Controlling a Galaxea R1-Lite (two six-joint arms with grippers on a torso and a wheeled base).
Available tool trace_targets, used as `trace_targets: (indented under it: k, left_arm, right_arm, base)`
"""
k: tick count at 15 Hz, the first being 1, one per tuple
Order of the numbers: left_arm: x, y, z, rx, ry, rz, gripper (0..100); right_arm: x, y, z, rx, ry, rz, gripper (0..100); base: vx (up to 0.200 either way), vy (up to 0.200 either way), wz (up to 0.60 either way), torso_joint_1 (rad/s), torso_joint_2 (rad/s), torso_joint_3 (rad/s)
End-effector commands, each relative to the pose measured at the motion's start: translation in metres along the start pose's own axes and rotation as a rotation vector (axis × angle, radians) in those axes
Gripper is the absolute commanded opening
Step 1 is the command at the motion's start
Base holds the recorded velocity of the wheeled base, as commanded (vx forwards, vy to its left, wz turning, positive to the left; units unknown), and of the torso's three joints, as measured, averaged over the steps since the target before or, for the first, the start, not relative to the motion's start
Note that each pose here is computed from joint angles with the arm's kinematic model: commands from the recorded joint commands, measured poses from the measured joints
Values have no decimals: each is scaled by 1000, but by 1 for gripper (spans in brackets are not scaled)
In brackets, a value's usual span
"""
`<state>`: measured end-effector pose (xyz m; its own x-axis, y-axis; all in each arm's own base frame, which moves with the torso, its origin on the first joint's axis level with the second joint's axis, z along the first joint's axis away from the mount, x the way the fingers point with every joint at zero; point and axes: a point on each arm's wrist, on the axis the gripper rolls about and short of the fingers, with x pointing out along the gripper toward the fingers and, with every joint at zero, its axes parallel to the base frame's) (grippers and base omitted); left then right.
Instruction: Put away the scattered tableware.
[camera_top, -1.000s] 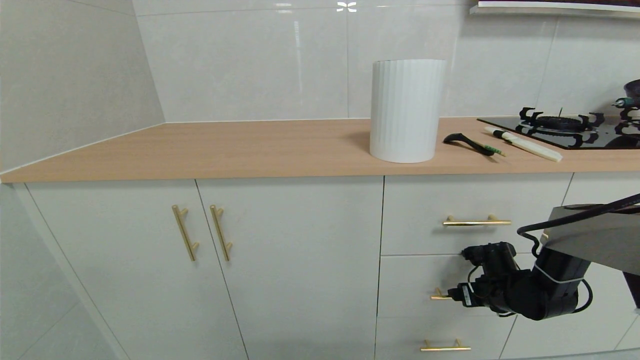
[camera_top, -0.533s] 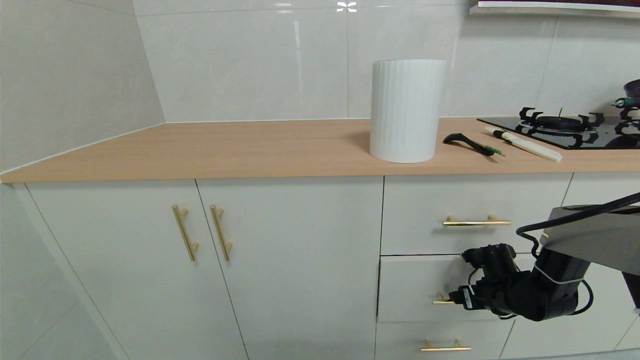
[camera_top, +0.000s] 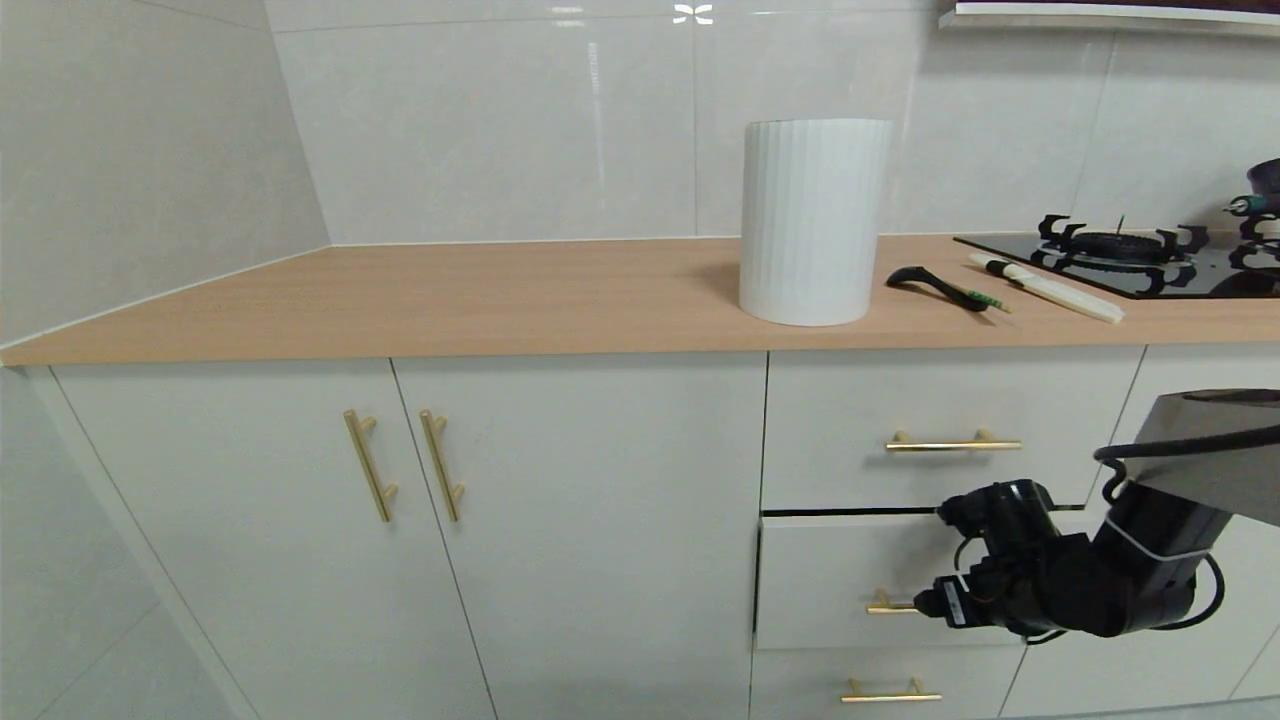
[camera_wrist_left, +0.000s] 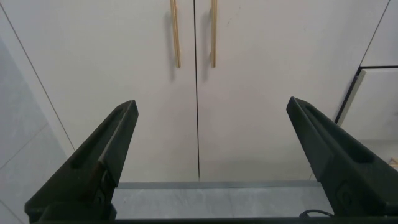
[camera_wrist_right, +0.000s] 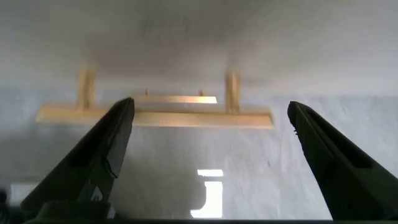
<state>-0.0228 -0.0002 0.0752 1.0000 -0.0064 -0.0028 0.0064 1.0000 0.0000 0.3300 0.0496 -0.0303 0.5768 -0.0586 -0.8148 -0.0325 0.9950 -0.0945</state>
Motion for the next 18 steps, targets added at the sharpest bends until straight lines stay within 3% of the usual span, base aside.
trace_targets:
  k: [1,5,8,9,12,18]
  left_arm:
    - [0,0,0,0,0,0,100]
    - [0,0,0,0,0,0,100]
    - [0,0,0,0,0,0,100]
    - [0,0,0,0,0,0,100]
    - [0,0,0,0,0,0,100]
    - [0,0,0,0,0,0,100]
  right_arm:
    - [-90,-10,20,1,-25,71,100]
    - [-142,-17,38,22,-168,105,100]
    - [-130,-15,36,13,-130,105,100]
    - [-90,-9,30,5,-56,81,100]
    - [-22,-3,16,15,-80,8,100]
    - [17,2,5,21,-119,-8,100]
  base:
    - [0,0,0,0,0,0]
    - [0,0,0,0,0,0]
    - [0,0,0,0,0,0]
    - [0,0,0,0,0,0]
    - [0,0,0,0,0,0]
    - [0,0,0,0,0,0]
